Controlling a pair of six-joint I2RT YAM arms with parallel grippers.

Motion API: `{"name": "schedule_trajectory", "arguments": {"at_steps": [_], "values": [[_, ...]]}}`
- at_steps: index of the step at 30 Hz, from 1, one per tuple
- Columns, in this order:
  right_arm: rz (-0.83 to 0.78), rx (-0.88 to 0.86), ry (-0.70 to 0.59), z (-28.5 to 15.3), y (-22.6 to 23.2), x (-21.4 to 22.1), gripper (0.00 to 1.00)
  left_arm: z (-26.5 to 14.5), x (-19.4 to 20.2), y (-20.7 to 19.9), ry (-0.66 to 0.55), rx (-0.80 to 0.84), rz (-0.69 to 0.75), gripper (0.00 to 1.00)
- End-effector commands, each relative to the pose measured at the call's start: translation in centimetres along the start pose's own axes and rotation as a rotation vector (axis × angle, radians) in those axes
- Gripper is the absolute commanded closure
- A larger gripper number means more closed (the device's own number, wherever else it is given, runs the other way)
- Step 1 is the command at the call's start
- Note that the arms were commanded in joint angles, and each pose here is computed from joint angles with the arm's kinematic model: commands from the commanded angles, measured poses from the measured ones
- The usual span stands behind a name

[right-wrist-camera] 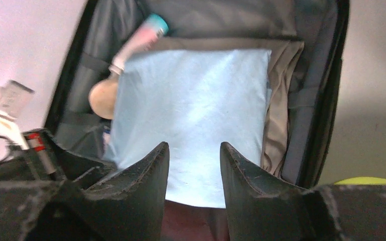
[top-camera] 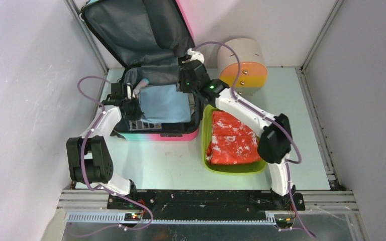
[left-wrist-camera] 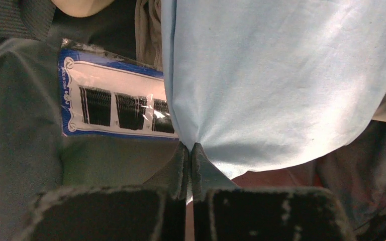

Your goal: Open, take out, and arrange the luggage

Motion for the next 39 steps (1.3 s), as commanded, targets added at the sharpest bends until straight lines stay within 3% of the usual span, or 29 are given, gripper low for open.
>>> {"name": "schedule_trajectory", "arguments": {"at_steps": [1,12,18,39], "values": [[-0.075,0.059,0.114,2.8,-0.7,3.7,0.55,-0.5,-0.5,0.1,-0.035,0.026,0.005,1.0],[-0.119,0.101,0.206,8.5,-2.3,7.7,0.45,0.3,0.7,0.6,-0.006,0.043,0.013,1.0],[-0.122,0.134,0.231,10.1,-3.6,8.8,0.34,0.4,1.0,0.8,0.0,0.042,0.019,1.0],[-0.074,0.061,0.281,12.5,-3.7,11.9,0.34,0.3,0.9,1.0,-0.005,0.03,0.037,1.0]]}}
Point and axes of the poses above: each gripper's point midway between its finger pads, its own z axis out along the fingers, its own y axis along the line the jaws close on, x = y × z, the point moved 1 cm from there along -z, back along the fingers, and after that the axes turned 15 degrees about -z, right-handed, at the moved point
